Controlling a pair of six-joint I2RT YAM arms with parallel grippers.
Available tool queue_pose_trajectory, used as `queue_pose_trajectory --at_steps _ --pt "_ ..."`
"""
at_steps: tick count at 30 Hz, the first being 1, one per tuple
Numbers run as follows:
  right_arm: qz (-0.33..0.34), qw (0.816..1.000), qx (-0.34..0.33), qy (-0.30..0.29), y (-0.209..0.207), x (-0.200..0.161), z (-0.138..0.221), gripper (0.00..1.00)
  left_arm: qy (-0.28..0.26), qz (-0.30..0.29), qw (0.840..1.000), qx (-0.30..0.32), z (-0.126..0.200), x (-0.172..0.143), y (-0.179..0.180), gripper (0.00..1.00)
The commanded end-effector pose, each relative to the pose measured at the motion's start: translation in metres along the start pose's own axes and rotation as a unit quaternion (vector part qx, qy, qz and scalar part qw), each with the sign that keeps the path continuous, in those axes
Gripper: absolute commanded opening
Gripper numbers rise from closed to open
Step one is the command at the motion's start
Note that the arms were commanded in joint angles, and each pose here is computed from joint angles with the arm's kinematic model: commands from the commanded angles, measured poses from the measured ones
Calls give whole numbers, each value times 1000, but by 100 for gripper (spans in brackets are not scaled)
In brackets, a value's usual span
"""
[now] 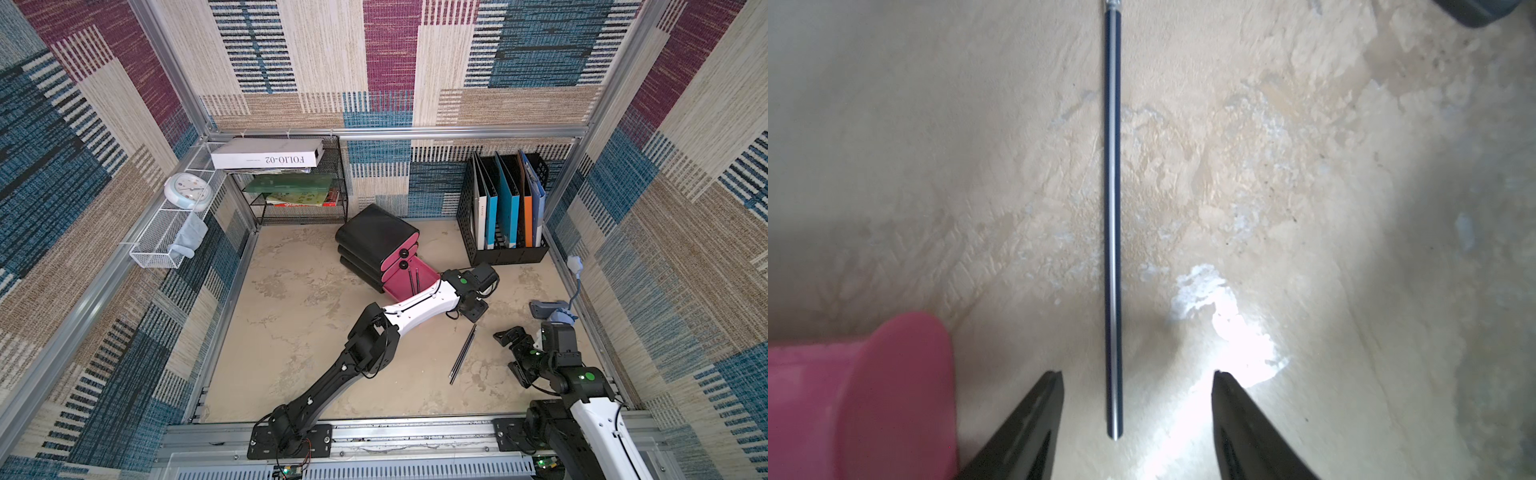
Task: Please place the pencils in the drawer according to their color
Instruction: Pick up the pencil from the center of the board.
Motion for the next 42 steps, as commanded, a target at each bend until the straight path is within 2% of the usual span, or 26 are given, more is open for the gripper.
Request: queue_pose_trajectory --at_steps 1,12,21,29,35,42 --pt "0 1000 -4 5 -2 -1 0 96 8 -9 1000 28 -7 -3 4 60" --pt "1 1000 -1 5 0 -2 2 95 29 -16 999 39 -26 -13 4 55" --pt "-1 1000 2 5 2 -2 4 95 43 -24 998 32 -36 -20 -1 32" --pt "-2 1000 6 3 5 -1 6 95 62 -27 997 26 -44 -31 -5 20" --pt "-1 1000 9 3 7 -2 7 95 72 -27 997 19 -48 -36 -6 0" --pt "-3 1000 17 2 10 -2 10 95 59 -20 998 14 -31 -28 -6 0"
Point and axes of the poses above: each gripper's point midway between its finger pads, its own z axis back along the fingers, its own y axis along the line the jaws close on, x = y × z, the point moved 8 cm from there along z, back along the fingers, and after that the axes turned 13 degrees about -z, right-handed, at the moved point
